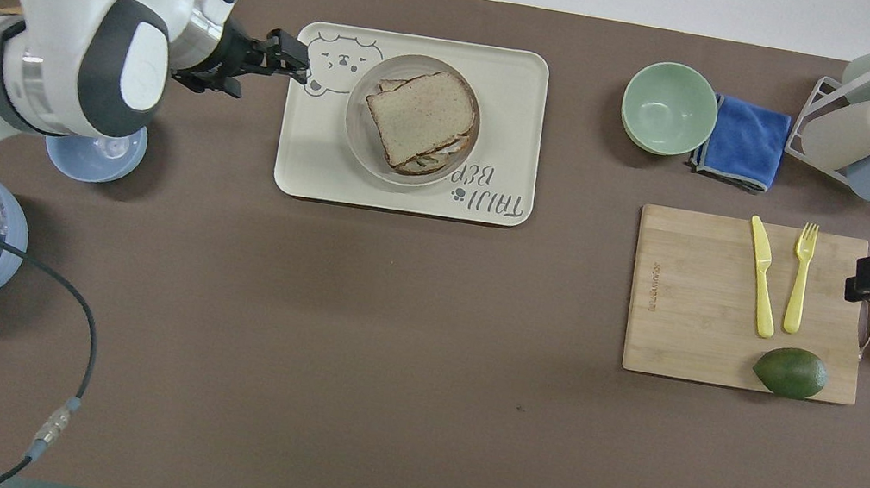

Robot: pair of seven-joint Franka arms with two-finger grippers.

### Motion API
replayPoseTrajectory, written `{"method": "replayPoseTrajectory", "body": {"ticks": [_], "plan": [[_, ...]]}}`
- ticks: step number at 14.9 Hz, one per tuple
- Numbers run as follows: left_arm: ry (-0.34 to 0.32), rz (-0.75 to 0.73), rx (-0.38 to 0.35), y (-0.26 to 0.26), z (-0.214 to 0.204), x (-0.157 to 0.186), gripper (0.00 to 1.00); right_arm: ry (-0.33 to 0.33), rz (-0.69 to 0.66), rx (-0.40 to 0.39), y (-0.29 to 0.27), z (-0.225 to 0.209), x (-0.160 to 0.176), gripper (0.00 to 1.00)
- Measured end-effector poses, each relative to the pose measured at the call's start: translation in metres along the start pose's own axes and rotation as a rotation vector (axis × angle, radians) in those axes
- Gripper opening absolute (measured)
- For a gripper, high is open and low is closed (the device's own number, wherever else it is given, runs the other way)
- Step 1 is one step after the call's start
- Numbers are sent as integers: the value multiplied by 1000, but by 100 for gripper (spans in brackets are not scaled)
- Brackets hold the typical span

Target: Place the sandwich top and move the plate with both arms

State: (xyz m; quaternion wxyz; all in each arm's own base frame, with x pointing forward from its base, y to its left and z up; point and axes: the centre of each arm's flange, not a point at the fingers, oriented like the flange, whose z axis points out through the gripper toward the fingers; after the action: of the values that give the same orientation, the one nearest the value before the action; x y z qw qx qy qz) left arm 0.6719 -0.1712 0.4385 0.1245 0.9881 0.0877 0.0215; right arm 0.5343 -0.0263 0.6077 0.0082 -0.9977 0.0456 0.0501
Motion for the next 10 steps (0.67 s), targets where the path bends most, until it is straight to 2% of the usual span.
{"method": "replayPoseTrajectory", "body": {"ticks": [3,5,7,10], "plan": [[27,20,105,-34,-94,-15,100,0,0,0,0,0,0,100],[38,19,128,-49,-141,-29,100,0,0,0,0,0,0,100],[37,11,132,-63,-173,-41,100,0,0,0,0,0,0,100],[44,10,145,-72,-193,-50,100,0,0,0,0,0,0,100]]}}
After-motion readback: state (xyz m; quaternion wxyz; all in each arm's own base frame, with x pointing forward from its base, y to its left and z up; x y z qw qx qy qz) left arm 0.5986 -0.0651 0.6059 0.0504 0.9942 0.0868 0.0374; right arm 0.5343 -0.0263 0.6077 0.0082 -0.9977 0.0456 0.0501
